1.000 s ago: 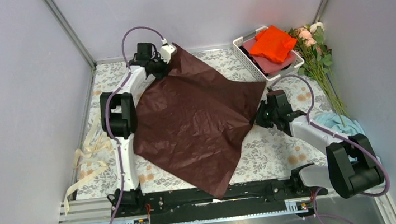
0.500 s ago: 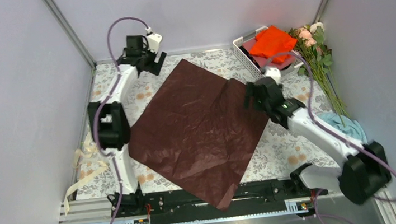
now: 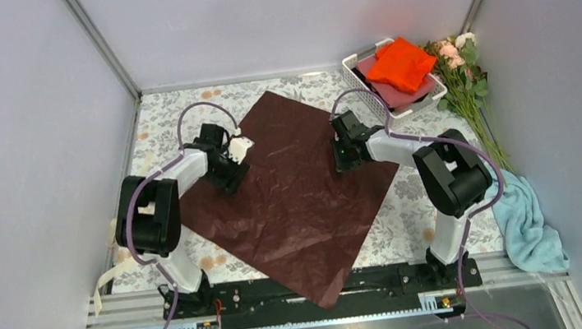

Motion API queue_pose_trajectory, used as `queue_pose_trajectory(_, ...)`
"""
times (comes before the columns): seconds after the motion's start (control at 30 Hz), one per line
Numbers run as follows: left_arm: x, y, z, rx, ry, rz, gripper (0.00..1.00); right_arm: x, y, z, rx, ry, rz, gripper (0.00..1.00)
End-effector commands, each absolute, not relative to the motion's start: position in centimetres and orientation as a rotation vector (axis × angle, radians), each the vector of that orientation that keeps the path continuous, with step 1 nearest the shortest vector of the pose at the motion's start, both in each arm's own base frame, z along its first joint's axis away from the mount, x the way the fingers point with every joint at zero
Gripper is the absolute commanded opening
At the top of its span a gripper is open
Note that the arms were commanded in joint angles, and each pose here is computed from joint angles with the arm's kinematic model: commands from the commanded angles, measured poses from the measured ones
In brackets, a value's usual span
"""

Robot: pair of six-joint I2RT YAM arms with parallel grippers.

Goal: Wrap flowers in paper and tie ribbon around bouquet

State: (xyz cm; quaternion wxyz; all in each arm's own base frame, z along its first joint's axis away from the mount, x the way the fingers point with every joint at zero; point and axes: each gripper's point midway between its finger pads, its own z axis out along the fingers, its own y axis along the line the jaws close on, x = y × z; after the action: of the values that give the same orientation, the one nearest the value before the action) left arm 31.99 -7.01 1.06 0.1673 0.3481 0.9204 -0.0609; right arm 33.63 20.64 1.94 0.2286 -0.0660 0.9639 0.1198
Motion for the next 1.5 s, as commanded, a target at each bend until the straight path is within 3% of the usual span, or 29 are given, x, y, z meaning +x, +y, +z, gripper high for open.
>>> queue_pose_trajectory(0.0, 35.3, -5.5, 0.3, 0.928, 2.573, -0.002, 0.68, 36.1, 21.2, 1.7, -0.120, 2.604, 0.294, 0.06)
queue_pose_trajectory(0.07, 36.8, -4.7, -0.4, 0.902, 2.562, 0.081, 0.68, 37.3, 20.5, 1.2, -0.078, 2.577, 0.221, 0.00)
queue_pose_trajectory(0.2, 39.6, -3.1, -1.1, 0.867, 2.563, 0.231, 0.68, 39.4, 20.2, 0.8, -0.068, 2.558, 0.139, 0.00)
queue_pose_trajectory(0.47, 40.2, -3.4, 0.6, 0.843, 2.550, 0.166, 0.68, 42.5, 20.5, 5.6, -0.171, 2.467, 0.095, 0.03)
queue_pose_trajectory(0.63, 42.4, -2.9, 6.1, 0.739, 2.462, 0.100, 0.72, 44.1, 19.0, 13.5, -0.205, 2.352, 0.098, 0.24)
queue_pose_trajectory(0.77, 42.5, -3.2, 12.4, 0.686, 2.330, -0.005, 0.98, 47.2, 6.8, 21.0, 0.121, 2.210, 0.059, 0.40)
queue_pose_trajectory(0.83, 41.7, -3.6, 13.9, 0.692, 2.297, -0.032, 0.99, 47.9, -0.1, 23.6, 0.263, 2.132, -0.017, 0.54)
queue_pose_trajectory(0.9, 40.9, -4.1, 14.5, 0.698, 2.294, -0.068, 0.99, 48.4, -7.2, 24.6, 0.381, 2.068, -0.164, 0.61)
queue_pose_trajectory(1.17, 38.7, -5.0, 14.6, 0.701, 2.338, -0.164, 0.99, 52.2, -18.8, 18.4, 0.443, 2.281, -0.241, 0.55)
queue_pose_trajectory(1.47, 37.4, -5.4, 11.6, 0.735, 2.411, -0.219, 0.99, 53.1, -21.0, 10.7, 0.239, 2.479, -0.251, 0.58)
